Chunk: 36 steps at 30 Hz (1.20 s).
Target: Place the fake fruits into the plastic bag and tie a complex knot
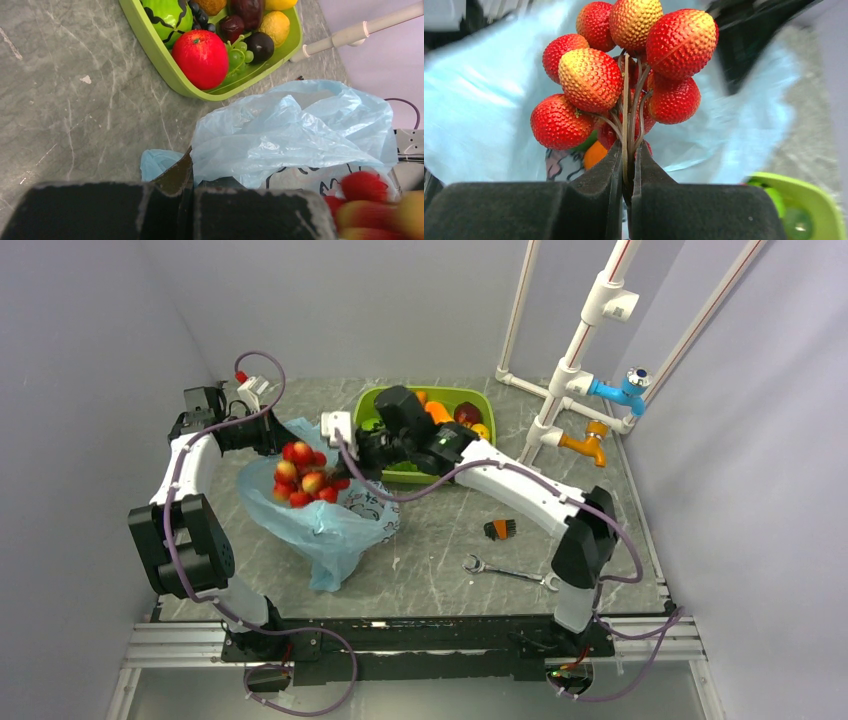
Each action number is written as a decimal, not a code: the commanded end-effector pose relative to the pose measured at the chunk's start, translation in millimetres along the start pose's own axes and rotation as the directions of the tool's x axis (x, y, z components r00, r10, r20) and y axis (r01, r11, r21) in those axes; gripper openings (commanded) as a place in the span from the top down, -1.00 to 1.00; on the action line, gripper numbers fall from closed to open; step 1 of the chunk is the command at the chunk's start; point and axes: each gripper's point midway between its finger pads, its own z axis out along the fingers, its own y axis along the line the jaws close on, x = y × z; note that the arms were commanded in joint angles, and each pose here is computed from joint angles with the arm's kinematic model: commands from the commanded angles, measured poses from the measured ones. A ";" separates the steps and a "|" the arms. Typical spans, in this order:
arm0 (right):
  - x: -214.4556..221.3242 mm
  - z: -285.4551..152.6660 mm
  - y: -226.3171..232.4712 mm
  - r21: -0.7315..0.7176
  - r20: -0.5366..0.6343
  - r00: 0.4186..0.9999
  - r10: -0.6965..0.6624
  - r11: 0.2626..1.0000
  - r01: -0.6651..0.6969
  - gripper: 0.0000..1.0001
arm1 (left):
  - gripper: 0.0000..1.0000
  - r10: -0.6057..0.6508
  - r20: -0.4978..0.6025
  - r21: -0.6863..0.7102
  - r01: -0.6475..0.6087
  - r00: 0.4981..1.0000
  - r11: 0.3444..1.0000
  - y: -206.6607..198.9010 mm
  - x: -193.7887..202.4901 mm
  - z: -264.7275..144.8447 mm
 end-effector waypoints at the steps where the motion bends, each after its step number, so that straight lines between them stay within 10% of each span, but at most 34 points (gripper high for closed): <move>1: 33.2 18.0 33.3 -0.115 -0.076 0.993 -0.091 0.990 0.082 1.00 | 1.00 0.066 0.043 0.032 -0.068 0.997 0.997 -18.2 -12.9 -5.6; 7: 85.8 33.1 49.8 -0.192 -0.224 0.972 -0.065 0.981 0.022 0.90 | 1.00 0.065 0.043 0.031 -0.066 0.997 0.997 -18.0 -11.3 -5.8; 10: 77.0 30.7 41.6 -0.168 -0.223 0.973 -0.064 0.985 0.027 0.04 | 1.00 0.072 0.036 0.030 -0.073 0.997 0.997 -18.6 -8.4 -6.2; 14: 53.3 22.7 31.5 -0.120 -0.182 0.980 -0.085 0.991 0.064 -0.40 | 1.00 0.068 0.032 0.029 -0.069 0.997 0.997 -17.7 -5.1 -6.1; 25: -34.2 -43.1 -37.4 0.053 -0.026 0.996 0.080 0.995 -0.079 -0.61 | 1.00 0.071 0.033 0.015 -0.072 0.997 0.997 -16.0 -5.9 -6.2; 36: -67.7 -60.2 48.9 -0.355 0.011 0.977 0.213 0.914 -0.196 -0.88 | 1.00 0.045 0.026 -0.027 -0.044 0.999 0.999 -7.1 -9.2 -5.6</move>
